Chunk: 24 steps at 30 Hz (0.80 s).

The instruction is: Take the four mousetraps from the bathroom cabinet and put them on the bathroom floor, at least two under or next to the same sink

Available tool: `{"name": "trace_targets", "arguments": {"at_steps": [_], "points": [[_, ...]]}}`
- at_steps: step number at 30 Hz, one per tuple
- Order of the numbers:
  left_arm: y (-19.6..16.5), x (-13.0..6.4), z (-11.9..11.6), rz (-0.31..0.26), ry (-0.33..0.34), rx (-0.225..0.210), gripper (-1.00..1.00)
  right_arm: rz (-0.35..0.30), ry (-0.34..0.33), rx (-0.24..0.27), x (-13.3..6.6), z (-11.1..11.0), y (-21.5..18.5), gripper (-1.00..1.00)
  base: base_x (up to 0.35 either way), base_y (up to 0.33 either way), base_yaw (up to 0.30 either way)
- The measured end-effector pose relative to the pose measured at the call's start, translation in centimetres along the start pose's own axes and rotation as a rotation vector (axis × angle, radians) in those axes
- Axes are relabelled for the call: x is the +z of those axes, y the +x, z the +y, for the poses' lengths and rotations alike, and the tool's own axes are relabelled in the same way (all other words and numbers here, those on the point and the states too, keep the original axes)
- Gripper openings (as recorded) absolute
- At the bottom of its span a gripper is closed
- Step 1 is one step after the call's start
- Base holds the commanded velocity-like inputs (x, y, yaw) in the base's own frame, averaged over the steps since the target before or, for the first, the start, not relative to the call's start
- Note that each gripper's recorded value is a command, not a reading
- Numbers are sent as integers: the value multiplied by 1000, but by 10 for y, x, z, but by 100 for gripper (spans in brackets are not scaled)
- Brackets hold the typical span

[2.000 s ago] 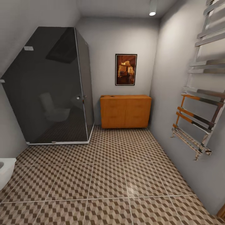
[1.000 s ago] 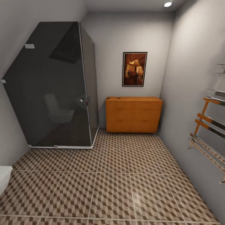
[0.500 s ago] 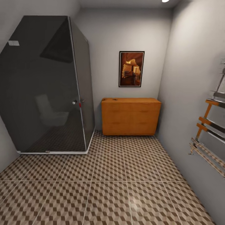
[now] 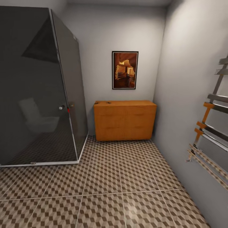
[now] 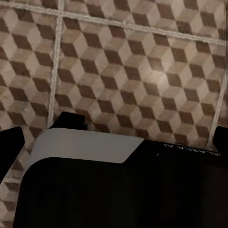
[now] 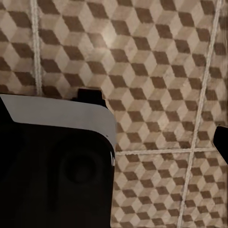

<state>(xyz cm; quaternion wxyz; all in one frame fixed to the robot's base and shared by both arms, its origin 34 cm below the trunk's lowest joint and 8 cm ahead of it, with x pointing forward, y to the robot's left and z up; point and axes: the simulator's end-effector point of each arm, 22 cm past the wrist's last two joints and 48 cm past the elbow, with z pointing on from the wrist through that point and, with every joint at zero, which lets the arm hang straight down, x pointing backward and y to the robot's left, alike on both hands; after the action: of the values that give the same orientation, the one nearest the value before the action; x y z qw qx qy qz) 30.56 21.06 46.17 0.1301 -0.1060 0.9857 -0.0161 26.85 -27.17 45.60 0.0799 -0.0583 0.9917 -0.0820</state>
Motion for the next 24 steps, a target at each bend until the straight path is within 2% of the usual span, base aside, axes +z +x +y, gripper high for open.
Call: {"name": "trace_targets", "arguments": {"at_steps": [19, 24], "points": [[-1, 0, 1, -2, -1, 0, 100, -2, 1, -2, 0, 1, -1, 100, 321, -81, -3], [-1, 0, 1, -2, -2, 0, 100, -2, -1, -3, 0, 1, -1, 100, 321, -26, 106]]}}
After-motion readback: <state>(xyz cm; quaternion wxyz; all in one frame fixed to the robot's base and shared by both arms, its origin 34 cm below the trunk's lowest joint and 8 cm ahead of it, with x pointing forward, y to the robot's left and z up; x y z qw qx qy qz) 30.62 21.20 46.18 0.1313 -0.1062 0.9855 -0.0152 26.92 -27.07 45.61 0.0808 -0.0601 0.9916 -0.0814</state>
